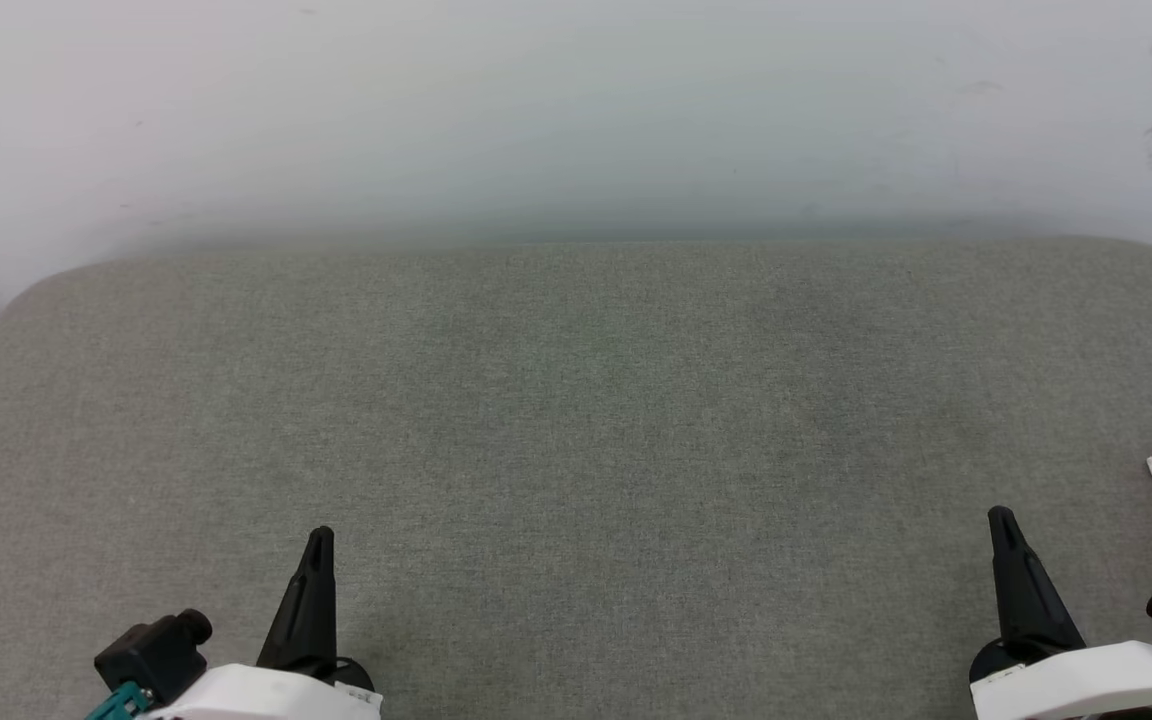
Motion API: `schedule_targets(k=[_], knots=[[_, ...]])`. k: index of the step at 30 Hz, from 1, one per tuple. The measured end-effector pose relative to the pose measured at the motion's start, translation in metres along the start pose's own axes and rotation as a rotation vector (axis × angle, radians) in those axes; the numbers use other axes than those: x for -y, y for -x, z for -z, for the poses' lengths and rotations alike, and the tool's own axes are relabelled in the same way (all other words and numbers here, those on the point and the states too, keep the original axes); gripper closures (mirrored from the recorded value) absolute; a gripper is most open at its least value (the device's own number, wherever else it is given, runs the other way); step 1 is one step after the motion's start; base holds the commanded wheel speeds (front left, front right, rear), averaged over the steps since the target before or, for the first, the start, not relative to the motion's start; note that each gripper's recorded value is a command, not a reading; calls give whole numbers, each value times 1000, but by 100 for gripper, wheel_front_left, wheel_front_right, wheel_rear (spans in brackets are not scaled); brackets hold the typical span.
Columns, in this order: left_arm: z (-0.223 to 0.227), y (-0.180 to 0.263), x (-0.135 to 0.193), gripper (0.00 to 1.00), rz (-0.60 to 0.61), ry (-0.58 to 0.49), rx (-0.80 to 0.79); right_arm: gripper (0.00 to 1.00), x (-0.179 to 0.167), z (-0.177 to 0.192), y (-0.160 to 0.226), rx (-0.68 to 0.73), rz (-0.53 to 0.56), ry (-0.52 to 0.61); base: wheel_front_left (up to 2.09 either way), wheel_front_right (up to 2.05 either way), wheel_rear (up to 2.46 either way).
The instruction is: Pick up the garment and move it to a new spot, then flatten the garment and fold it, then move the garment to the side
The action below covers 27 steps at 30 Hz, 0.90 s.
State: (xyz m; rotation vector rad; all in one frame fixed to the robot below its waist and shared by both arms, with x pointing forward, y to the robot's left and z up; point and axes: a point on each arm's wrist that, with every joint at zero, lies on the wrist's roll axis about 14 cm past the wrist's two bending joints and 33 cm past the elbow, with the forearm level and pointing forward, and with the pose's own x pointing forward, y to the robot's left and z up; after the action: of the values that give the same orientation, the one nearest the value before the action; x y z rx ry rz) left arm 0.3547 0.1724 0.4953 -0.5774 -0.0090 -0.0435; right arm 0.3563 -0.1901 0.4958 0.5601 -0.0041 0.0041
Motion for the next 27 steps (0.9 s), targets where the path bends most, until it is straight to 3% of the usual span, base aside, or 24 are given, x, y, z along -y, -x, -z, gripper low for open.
schedule_targets(k=[27], knots=[[-6,-11,-13,100,-58,354,-3,100,6,-3,-12,-7,37,-362,0,0,0]])
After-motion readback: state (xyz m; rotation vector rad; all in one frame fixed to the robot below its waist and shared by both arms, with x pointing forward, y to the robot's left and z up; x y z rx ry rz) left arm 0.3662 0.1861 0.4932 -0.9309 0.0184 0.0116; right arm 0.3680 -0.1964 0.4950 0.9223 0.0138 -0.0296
